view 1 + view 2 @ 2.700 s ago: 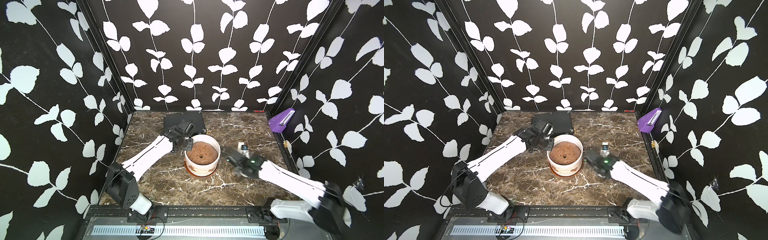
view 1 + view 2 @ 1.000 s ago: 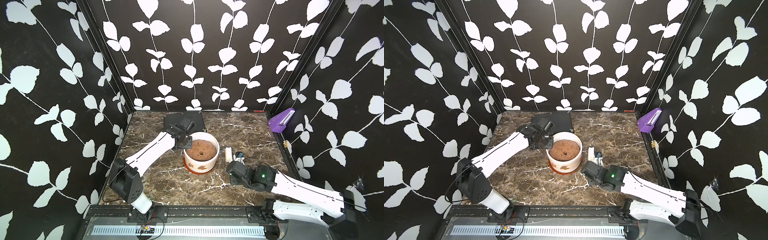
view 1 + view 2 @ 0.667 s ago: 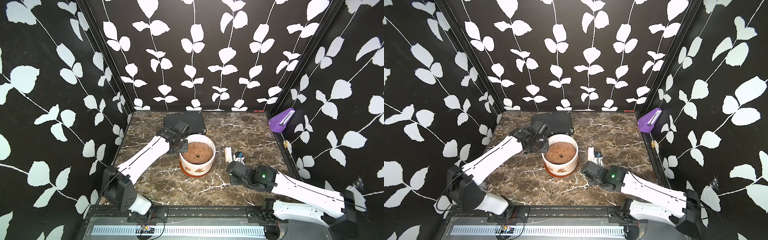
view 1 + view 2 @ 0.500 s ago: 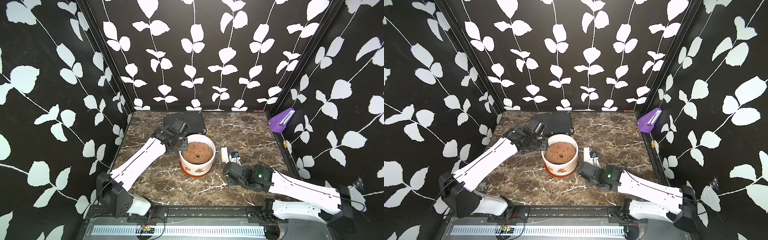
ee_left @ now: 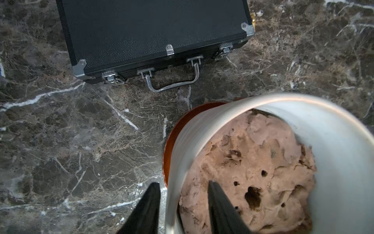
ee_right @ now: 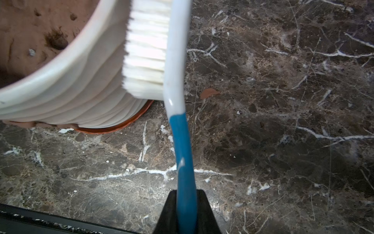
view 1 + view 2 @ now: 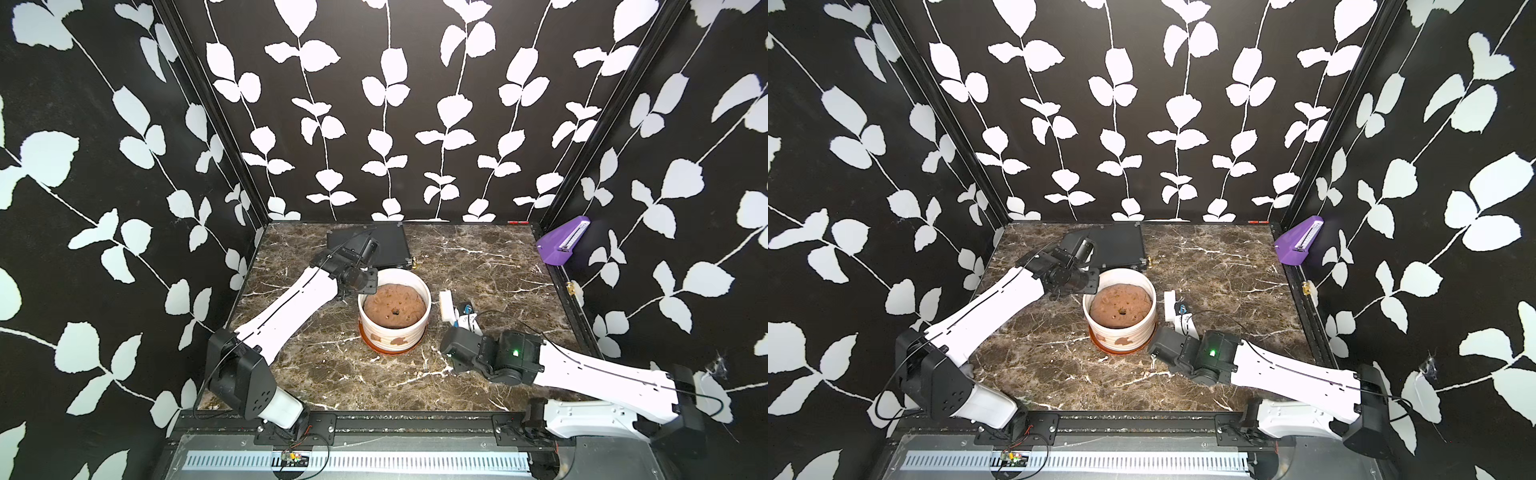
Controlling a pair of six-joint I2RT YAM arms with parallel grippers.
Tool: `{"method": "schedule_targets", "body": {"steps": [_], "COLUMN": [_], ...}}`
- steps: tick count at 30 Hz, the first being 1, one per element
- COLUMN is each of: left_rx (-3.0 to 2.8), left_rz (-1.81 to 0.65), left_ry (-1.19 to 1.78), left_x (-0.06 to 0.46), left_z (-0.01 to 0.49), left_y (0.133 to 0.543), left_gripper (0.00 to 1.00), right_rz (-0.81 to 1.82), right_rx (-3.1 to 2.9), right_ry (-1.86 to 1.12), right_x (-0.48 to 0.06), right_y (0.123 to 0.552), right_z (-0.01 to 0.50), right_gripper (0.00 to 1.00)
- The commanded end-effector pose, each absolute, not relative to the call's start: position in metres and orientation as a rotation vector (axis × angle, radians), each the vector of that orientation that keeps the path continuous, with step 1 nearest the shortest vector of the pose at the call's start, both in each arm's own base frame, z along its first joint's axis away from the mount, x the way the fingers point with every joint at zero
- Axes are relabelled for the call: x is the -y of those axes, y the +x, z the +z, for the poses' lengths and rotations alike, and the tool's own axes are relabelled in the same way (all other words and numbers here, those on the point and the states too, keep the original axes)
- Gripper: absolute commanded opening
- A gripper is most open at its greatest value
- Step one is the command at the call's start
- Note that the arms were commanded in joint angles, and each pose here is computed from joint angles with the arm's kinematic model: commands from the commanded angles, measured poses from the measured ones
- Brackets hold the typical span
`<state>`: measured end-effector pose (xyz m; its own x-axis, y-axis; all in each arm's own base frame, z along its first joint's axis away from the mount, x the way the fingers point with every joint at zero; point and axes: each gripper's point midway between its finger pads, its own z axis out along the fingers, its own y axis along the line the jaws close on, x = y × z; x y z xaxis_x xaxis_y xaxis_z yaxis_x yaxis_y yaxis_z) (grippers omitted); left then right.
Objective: Scrub the dried mud off the ceramic pot
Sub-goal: Rotate the pot on the tray.
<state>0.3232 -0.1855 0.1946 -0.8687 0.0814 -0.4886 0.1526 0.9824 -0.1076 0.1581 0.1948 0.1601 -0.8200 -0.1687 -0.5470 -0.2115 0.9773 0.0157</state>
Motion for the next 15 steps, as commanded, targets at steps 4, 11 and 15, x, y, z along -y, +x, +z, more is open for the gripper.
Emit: {"method": "schedule_targets", "body": {"steps": [4,11,15], "left_rx": [-2.608,-2.631,-2.651], "left_rz": [-0.218,-0.219,-0.255], "left_ry": [0.202,0.227,0.211], "left_x": [0.186,0.187,0.191], "left_z": [0.203,0.196,0.19], "left_y": [0.323,0.32,0.317], "left_gripper": [0.41,0.48,0.42], "right_rz": [0.086,0.186,0.273], "right_rx": [-2.509,-2.522,-2.539], "right_ry": [-0.28,-0.266,-0.199], "right_x": [-0.196,-0.206,-0.215], "right_y": [0.163,0.158,0.155], "right_z": [0.174,0.166,0.16], "right_gripper": [0.0,0.0,0.0]}}
